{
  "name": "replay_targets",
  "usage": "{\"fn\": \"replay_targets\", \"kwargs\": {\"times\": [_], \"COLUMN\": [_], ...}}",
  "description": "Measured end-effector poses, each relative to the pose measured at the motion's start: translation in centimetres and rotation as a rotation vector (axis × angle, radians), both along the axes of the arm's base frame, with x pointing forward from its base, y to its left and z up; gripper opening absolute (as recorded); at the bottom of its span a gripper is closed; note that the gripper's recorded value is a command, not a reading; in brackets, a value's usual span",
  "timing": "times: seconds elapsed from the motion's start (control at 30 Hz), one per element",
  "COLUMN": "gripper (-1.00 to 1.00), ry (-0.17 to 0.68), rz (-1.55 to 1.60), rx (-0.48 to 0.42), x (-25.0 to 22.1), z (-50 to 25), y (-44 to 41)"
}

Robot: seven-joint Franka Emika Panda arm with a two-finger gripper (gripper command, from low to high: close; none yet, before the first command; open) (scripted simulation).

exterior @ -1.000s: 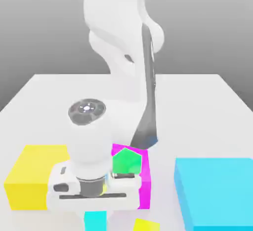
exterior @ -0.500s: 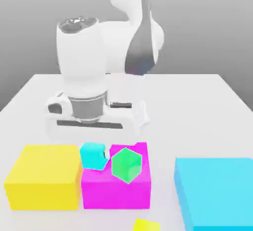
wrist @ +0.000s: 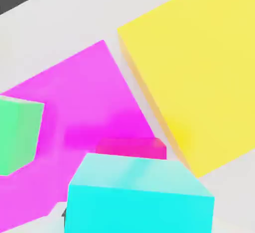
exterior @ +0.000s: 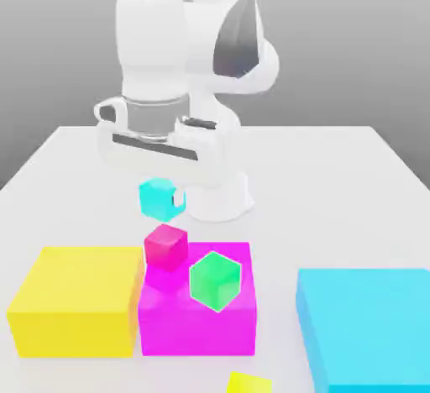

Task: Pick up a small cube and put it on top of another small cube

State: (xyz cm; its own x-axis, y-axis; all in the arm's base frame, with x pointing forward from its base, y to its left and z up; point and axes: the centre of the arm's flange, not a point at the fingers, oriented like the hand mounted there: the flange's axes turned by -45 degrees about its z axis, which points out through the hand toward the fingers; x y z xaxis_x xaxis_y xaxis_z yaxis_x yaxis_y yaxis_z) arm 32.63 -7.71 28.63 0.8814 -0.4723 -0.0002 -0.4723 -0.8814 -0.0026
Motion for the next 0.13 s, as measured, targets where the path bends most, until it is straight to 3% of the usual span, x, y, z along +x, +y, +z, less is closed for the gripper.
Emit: {"fn": "replay_targets", "kwargs": {"times": [0.03,0.13], "gripper": [1.00,1.00], "ry": [0.000,0.000], "rz": [0.000,0.000], "rx": [0.000,0.000], "x": [-0.07,-0.07], "z": [-0.70,-0.70], "y": [0.01,0.01]}}
